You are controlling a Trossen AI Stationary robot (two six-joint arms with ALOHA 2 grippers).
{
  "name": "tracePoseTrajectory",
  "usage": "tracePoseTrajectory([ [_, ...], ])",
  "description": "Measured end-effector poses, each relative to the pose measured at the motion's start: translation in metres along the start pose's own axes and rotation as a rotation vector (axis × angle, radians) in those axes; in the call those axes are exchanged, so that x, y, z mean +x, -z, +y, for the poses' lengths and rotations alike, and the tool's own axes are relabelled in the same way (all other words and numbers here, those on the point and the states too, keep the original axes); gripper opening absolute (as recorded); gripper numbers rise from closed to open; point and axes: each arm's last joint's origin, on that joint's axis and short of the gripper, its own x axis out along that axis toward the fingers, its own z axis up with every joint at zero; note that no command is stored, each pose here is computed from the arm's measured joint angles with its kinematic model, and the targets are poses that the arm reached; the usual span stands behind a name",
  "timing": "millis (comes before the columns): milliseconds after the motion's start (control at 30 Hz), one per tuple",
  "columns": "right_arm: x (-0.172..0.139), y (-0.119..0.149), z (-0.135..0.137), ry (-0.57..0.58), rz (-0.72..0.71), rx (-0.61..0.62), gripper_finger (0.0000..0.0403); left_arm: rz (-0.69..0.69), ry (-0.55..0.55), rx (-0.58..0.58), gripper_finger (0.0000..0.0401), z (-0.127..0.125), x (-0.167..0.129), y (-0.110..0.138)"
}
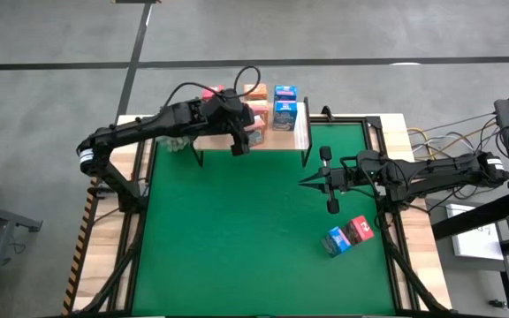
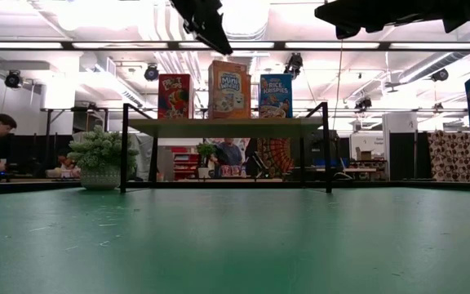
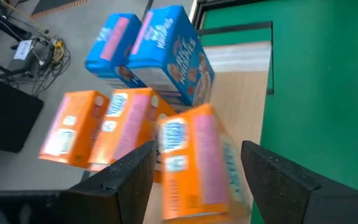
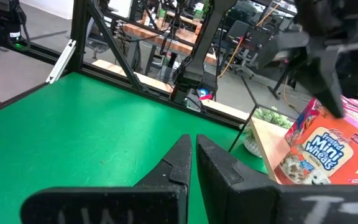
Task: Stack cereal on shelf
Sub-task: Put the orange cereal box on the shelf aligned with the other orange cereal boxes
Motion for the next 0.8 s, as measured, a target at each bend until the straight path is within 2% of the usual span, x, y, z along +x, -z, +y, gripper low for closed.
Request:
tracePoseTrajectory([
  [233,0.0,0.0,0.0,-0.002,0.004,0.002,0.0013,-0.002,0.015,-0.014,0.022,0.007,-0.031,-0.015],
  [433,0.0,0.001,0.0,-0.004,0.01,0.013,0.0013,0.097,0.065,-0.052,0.0211,0.0,-0.048,-0.011],
  [600,0.0,0.001,0.0,-0.004,0.012,0.014,0.0013,0.198,0.111,-0.017,0.0191,-0.019,-0.04,0.003],
  [800,0.0,0.001,0.0,-0.004,0.012,0.013,0.0013,0.27,0.074,0.021,0.0145,-0.035,-0.014,0.023],
])
